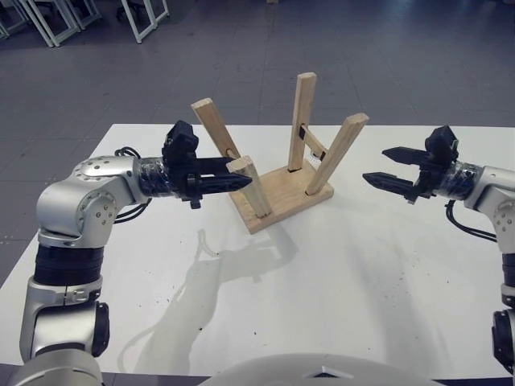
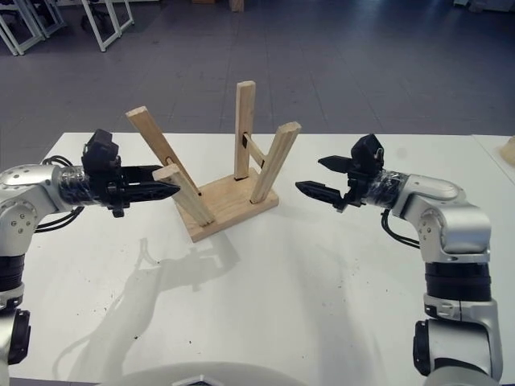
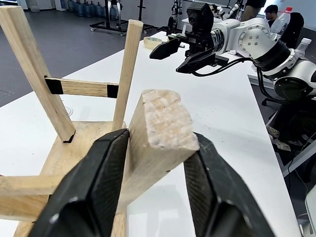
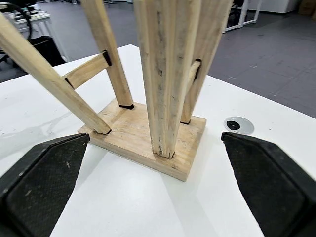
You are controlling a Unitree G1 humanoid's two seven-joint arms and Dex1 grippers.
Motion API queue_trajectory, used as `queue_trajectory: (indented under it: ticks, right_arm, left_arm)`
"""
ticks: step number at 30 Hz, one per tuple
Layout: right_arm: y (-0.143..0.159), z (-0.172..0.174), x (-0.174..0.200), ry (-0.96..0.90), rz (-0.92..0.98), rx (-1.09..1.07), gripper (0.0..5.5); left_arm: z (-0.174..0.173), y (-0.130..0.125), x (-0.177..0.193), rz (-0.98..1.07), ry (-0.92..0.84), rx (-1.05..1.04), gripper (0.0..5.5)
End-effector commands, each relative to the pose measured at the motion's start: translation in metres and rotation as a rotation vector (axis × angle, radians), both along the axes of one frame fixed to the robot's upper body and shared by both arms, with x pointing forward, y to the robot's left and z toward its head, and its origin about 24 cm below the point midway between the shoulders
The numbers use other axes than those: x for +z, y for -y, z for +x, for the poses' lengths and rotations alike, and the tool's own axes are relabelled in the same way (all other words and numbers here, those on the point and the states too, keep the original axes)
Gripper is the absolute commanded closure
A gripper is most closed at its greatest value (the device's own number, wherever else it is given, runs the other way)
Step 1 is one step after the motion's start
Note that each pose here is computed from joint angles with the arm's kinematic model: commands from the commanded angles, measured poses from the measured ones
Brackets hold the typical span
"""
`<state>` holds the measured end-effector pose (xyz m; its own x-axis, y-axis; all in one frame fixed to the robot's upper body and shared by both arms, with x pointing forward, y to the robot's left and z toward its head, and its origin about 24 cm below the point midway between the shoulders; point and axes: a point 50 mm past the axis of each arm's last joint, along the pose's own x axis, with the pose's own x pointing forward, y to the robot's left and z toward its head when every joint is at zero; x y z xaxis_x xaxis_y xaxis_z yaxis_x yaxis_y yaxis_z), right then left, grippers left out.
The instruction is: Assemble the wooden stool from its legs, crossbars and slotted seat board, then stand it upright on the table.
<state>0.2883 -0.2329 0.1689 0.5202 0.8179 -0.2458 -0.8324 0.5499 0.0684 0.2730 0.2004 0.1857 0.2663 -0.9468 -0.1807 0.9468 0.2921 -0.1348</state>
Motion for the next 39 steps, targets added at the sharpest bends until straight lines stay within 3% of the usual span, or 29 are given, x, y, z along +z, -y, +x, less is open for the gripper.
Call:
queue_trajectory:
  ticks: [1, 5, 12, 17, 29, 33, 39]
  right_arm:
    - [0.010, -0.008, 0.011, -0.039, -0.019, 0.098, 0.60]
    - [0.010, -0.012, 0.020, -0.040, -0.008, 0.167, 0.60]
    - [-0.031, -0.032, 0.027, -0.094, 0.107, 0.366, 0.60]
    - [-0.044, -0.034, 0.012, -0.145, 0.129, 0.350, 1.37]
    - [-0.054, -0.043, 0.022, -0.205, 0.179, 0.405, 3.40]
    - [-0.065, -0.056, 0.025, -0.303, 0.243, 0.440, 3.60]
    - [-0.070, -0.078, 0.032, -0.640, 0.439, 0.518, 3.60]
  left_arm:
    - [-0.005, -0.003, 0.005, -0.016, 0.005, -0.085, 3.98]
    - [-0.007, -0.008, 0.007, 0.005, 0.008, -0.118, 4.11]
    - [-0.003, -0.009, 0.010, 0.010, 0.041, -0.116, 4.11]
    - [-0.003, -0.010, 0.008, 0.027, 0.024, -0.121, 4.13]
    - [-0.017, -0.014, 0.008, 0.026, -0.070, -0.186, 4.13]
    - [-0.031, -0.011, 0.008, 0.000, -0.163, -0.235, 4.13]
    - [-0.056, -0.008, 0.017, -0.080, -0.340, -0.311, 4.13]
